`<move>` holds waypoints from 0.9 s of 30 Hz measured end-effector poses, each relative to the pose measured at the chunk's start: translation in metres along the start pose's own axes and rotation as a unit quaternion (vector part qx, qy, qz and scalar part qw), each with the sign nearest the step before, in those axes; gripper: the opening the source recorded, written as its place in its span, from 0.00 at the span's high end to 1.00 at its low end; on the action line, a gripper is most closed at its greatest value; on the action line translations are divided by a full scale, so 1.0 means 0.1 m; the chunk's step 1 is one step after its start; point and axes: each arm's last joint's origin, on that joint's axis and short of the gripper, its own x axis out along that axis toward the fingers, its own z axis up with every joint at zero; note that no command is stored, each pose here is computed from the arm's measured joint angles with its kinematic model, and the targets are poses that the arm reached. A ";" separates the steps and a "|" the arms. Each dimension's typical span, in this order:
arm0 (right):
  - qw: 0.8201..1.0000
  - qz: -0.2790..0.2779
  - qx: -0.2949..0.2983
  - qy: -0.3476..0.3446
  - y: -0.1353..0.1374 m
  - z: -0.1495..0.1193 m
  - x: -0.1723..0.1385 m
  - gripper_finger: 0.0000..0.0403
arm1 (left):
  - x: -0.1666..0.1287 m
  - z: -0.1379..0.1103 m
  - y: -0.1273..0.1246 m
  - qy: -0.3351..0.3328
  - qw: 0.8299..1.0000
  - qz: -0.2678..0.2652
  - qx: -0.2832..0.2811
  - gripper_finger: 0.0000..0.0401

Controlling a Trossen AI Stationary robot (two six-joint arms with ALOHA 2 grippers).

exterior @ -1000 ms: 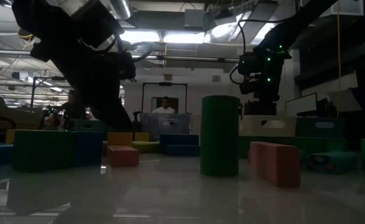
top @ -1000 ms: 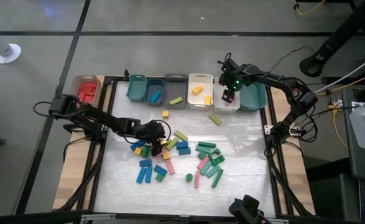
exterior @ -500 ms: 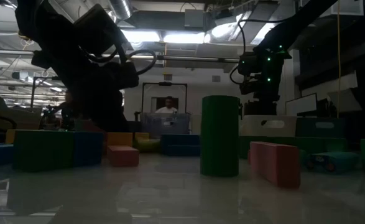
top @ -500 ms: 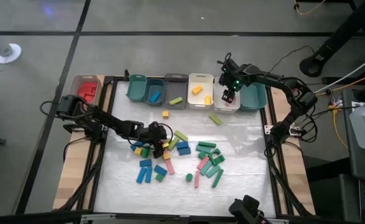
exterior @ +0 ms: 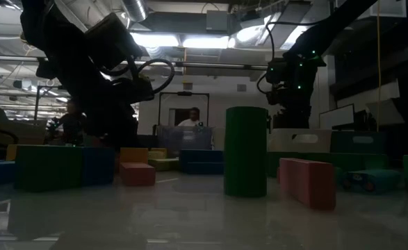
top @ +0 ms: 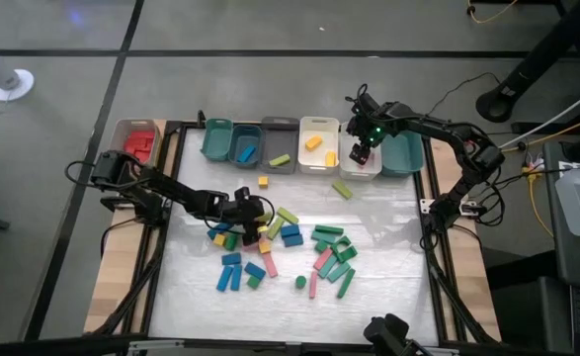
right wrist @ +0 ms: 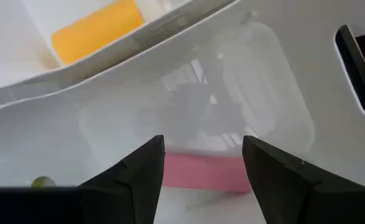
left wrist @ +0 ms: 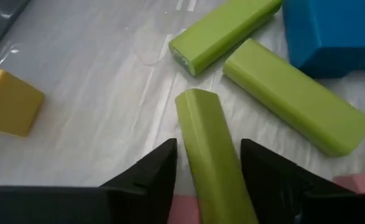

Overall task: Sort blocks
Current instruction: Put the light green block into the grey bin

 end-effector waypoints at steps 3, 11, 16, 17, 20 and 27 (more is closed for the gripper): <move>1.000 0.003 0.000 -0.001 0.00 0.00 0.00 0.46 | 0.00 0.00 0.00 0.000 1.000 -0.005 0.007 0.70; 0.999 0.007 -0.041 -0.014 0.18 0.04 -0.07 0.46 | -0.01 0.04 0.00 -0.017 1.000 -0.019 0.002 0.89; 0.996 -0.001 -0.075 -0.044 0.38 0.07 -0.26 0.46 | -0.13 0.16 0.06 -0.058 0.998 -0.020 -0.015 0.89; 0.995 0.000 -0.082 -0.051 0.43 0.07 -0.29 0.46 | -0.15 0.18 0.08 -0.064 0.998 -0.019 -0.018 0.89; 0.992 0.001 -0.106 -0.073 0.59 0.08 -0.40 0.46 | -0.23 0.30 0.17 -0.105 0.994 -0.012 -0.024 0.89; 0.978 0.025 -0.179 -0.105 1.06 0.13 -0.45 0.46 | -0.28 0.58 0.57 -0.224 0.973 0.051 -0.020 0.89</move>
